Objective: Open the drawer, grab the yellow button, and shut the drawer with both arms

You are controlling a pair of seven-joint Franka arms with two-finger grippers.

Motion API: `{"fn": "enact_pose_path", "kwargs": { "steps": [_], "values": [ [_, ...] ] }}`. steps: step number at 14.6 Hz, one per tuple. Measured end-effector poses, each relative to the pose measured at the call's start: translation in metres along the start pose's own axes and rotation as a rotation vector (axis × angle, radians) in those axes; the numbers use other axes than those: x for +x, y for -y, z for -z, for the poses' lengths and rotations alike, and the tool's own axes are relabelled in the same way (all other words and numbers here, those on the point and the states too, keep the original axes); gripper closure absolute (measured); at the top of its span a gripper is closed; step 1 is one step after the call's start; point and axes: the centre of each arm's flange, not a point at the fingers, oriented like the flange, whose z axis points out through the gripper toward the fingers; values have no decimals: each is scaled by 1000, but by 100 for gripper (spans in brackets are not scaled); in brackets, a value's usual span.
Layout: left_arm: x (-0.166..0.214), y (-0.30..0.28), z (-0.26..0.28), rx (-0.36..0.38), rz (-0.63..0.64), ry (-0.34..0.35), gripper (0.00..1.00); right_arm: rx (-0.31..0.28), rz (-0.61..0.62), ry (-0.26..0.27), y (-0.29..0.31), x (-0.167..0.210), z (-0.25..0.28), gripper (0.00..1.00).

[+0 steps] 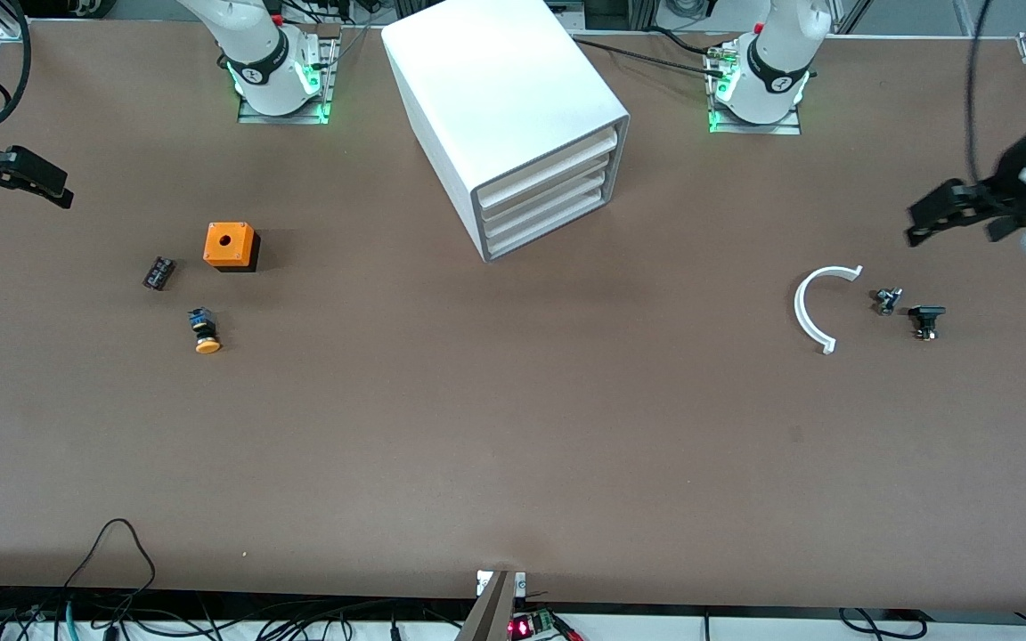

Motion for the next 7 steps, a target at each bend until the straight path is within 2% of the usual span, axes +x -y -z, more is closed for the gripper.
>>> {"fn": "enact_pose_path", "kwargs": {
  "steps": [7],
  "values": [
    [-2, 12, -3, 2, -25, 25, 0, 0, 0, 2, 0, 0, 0, 0]
  ]
}}
